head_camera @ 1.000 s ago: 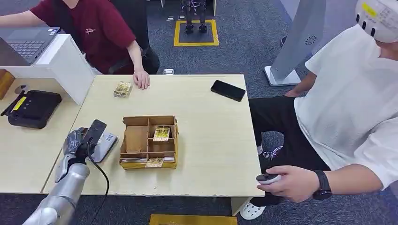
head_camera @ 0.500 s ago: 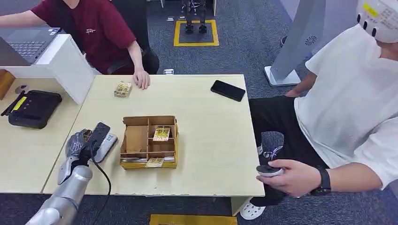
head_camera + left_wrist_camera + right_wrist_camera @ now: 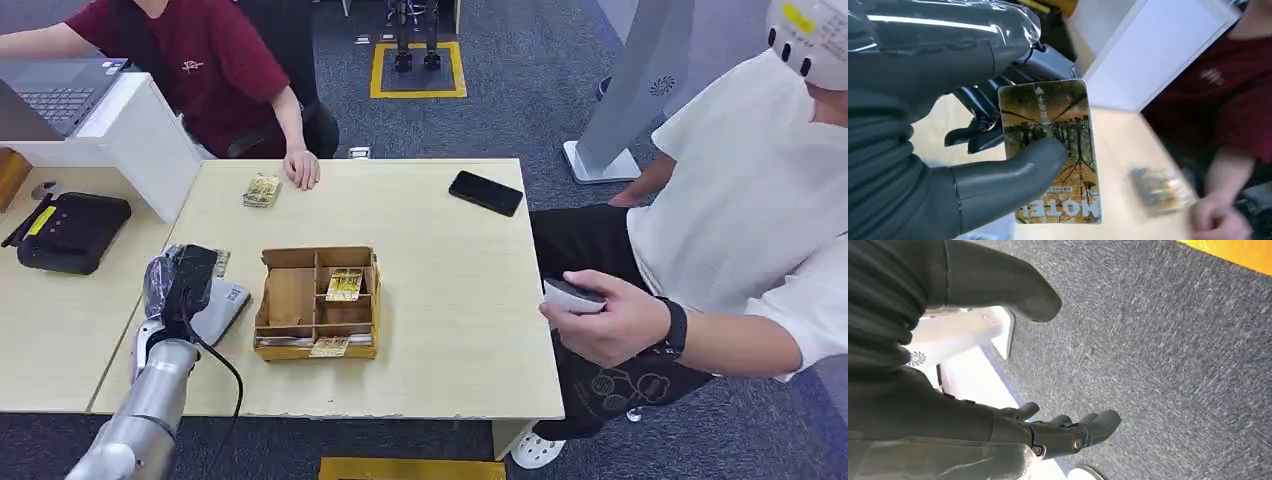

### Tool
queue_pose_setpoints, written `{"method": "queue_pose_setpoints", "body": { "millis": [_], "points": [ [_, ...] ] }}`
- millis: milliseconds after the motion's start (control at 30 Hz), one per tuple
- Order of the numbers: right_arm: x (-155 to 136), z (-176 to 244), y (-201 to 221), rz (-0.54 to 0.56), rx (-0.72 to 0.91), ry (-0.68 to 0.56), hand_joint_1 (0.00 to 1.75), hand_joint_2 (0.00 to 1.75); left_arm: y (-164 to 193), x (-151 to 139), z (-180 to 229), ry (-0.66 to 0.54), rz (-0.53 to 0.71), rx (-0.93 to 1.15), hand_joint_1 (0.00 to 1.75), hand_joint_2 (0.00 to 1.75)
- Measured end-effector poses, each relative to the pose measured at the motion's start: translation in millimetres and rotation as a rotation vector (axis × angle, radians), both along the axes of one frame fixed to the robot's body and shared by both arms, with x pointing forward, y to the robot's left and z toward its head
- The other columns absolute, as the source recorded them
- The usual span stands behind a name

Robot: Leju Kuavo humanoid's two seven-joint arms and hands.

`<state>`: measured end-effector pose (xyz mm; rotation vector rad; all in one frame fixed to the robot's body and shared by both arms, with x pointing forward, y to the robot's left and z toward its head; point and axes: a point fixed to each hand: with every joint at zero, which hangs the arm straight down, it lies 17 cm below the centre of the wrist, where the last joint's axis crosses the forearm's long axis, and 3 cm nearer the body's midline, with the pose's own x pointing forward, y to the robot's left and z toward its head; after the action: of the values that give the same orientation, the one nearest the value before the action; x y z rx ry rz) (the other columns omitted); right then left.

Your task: Pass the card to the sensor for recognition and then transmit it.

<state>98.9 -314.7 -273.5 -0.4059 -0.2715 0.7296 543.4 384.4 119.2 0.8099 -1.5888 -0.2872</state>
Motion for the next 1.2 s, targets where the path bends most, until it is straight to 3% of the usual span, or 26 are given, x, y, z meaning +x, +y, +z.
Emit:
{"method": "queue_pose_setpoints", "body": {
  "millis": [133,533,767,1200],
  "points": [
    [1,0,2,0.028,0.004,0.005,0.0,1.75,5,0,51,-0.182,0.029,-0.014,1.75,1.75],
    [9,1,8,0.093,0.005,-0.004,0.0,1.75,29,11,158,-0.451,0.18,0.045,1.75,1.75],
    [16,2,13,0.118,0.003,-0.012,0.0,1.75,36,15,175,-0.471,0.234,0.178,1.75,1.75],
    [18,3,16,0.13,0.002,-0.015,0.0,1.75,40,16,172,-0.471,0.26,0.183,1.75,1.75]
  ]
}}
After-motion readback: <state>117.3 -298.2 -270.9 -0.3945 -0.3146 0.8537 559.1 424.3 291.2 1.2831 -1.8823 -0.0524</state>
